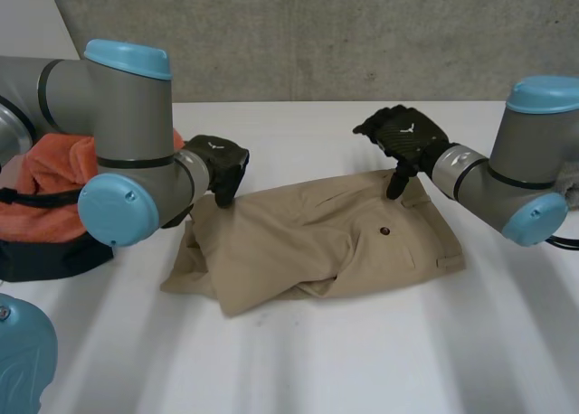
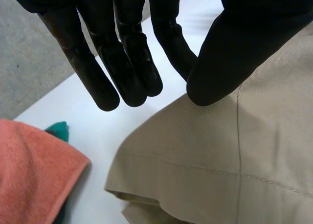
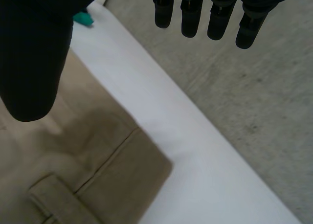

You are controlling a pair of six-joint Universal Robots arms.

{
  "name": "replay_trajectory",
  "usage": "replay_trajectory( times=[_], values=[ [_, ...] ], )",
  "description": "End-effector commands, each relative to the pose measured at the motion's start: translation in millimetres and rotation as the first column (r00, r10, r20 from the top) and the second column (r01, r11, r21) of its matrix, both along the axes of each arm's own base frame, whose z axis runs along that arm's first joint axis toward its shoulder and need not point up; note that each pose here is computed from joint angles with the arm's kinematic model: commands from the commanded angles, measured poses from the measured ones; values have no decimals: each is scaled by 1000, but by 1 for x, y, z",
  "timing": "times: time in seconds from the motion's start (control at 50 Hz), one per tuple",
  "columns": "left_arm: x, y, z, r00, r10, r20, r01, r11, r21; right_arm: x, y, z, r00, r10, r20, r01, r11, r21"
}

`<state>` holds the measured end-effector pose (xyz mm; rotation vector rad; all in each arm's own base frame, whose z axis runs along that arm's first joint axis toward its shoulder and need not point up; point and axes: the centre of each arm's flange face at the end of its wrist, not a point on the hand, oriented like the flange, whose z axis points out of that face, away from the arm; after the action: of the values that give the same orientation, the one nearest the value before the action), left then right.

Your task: Fold the laundry.

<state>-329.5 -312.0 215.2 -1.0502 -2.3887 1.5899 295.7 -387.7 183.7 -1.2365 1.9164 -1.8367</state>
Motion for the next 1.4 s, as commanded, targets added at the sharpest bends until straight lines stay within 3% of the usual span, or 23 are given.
replay_trajectory(
  times=[0.02, 0.14, 0.24, 0.36, 0.44, 0.46, 0.52, 0.54, 0.6, 0.66, 0.68, 0.74, 0.76, 0.84, 0.94, 1.1, 1.3, 1.4],
  values=[
    [4, 11, 7, 1000, 12, -24, -11, 1000, 21, 7, -13, -19, 999, 22, -34, -20, 998, 53],
    [3, 14, 11, 999, 8, -38, -8, 1000, -3, 13, -15, -41, 995, 47, -85, -40, 996, 77],
    [3, 1, 5, 998, 18, -53, -20, 999, -37, 22, -21, -39, 994, 43, -97, -44, 999, -6],
    [5, -43, 11, 995, 43, -94, -62, 976, -207, 32, -41, 35, 996, -60, 70, 77, 959, -273],
    [8, -83, 66, 980, 27, -199, -121, 871, -476, 32, -39, 112, 956, -88, 282, 210, 873, -439],
    [10, -91, 95, 969, 4, -248, -150, 805, -574, 33, -31, 140, 932, -70, 355, 248, 839, -485],
    [11, -94, 137, 948, -52, -313, -189, 700, -689, 32, -17, 170, 900, -36, 433, 284, 804, -523],
    [14, -93, 160, 935, -84, -346, -215, 642, -736, 33, -7, 184, 889, -16, 458, 295, 786, -544],
    [20, -84, 190, 913, -114, -392, -252, 598, -760, 30, 6, 197, 884, -3, 468, 299, 772, -561],
    [22, -78, 192, 902, -112, -417, -257, 638, -726, 35, 22, 195, 895, 9, 446, 268, 788, -555],
    [23, -77, 182, 896, -94, -434, -252, 697, -671, 39, 27, 188, 905, 8, 424, 250, 798, -549],
    [26, -75, 156, 890, -48, -454, -240, 797, -554, 42, 32, 175, 925, -11, 381, 232, 809, -540],
    [26, -73, 136, 888, -7, -460, -235, 853, -466, 43, 34, 166, 937, -22, 349, 218, 817, -534],
    [30, -64, 89, 890, 81, -449, -225, 934, -278, 47, 37, 146, 959, -44, 281, 191, 830, -524],
    [33, -60, 45, 894, 122, -431, -209, 965, -160, 52, 47, 129, 974, -36, 224, 146, 855, -497],
    [24, -61, 4, 897, 65, -437, -112, 990, -82, 56, 66, 111, 985, 35, 166, 45, 891, -451],
    [-2, -52, -30, 861, 88, -501, -66, 996, 63, 51, 83, 124, 980, 38, 196, 52, 899, -435],
    [-14, -40, -40, 865, 97, -492, -37, 991, 132, 50, 89, 129, 977, 16, 210, 79, 897, -435]
  ],
)
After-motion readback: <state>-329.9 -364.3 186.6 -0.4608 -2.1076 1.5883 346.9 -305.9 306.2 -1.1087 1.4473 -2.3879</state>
